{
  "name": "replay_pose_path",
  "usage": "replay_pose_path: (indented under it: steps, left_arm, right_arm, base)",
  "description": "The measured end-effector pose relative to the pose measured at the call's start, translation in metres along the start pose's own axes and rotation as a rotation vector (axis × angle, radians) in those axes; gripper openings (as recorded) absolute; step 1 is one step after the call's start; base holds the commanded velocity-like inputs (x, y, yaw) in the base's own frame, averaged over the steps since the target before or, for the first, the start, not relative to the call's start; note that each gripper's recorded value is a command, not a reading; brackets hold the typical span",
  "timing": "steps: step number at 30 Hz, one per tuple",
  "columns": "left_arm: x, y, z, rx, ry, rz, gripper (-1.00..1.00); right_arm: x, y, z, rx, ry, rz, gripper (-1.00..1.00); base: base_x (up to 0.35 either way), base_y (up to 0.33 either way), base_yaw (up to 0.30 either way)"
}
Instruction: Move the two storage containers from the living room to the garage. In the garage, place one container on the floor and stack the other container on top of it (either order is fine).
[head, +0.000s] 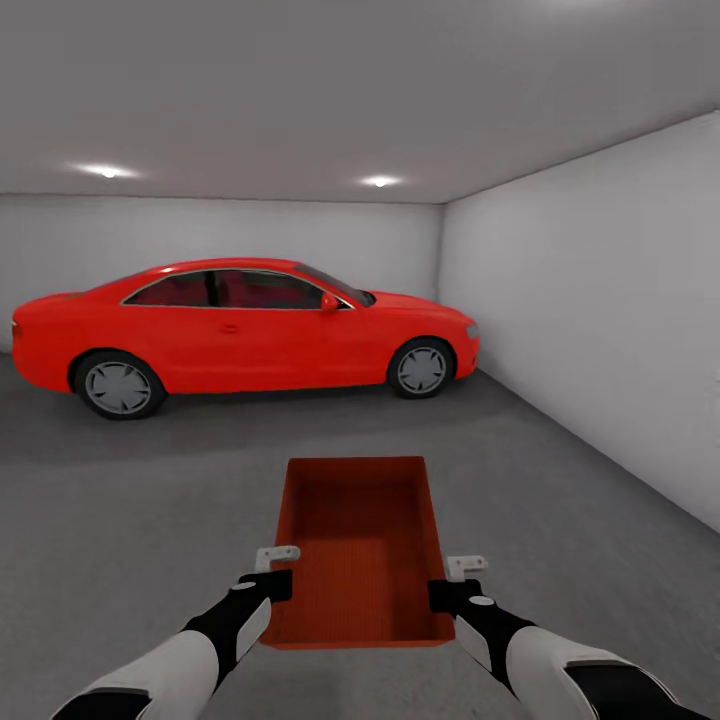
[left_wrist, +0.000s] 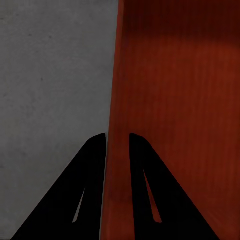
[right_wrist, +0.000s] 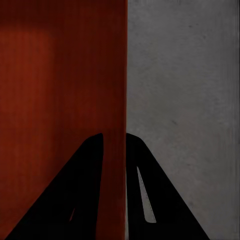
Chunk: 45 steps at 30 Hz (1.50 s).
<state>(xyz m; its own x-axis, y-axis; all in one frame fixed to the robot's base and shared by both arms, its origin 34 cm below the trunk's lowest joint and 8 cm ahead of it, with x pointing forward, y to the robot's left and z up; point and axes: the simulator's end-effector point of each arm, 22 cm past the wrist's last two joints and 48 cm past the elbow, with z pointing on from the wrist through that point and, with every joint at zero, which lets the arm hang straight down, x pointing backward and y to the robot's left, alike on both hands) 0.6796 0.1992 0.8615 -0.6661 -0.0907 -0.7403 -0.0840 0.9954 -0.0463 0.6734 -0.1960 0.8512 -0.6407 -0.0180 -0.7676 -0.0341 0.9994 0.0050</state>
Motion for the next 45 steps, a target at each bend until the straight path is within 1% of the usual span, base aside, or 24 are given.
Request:
replay_pose_path:
  steps: [45]
  left_arm:
    - [-0.0003, 0.0003, 0.0000, 0.000, 0.000, 0.000, -1.00]
  right_arm:
    - [0.0000, 0.0004, 0.0000, 0.000, 0.000, 0.001, -1.00]
  base:
    - [0.323, 0.000, -0.245]
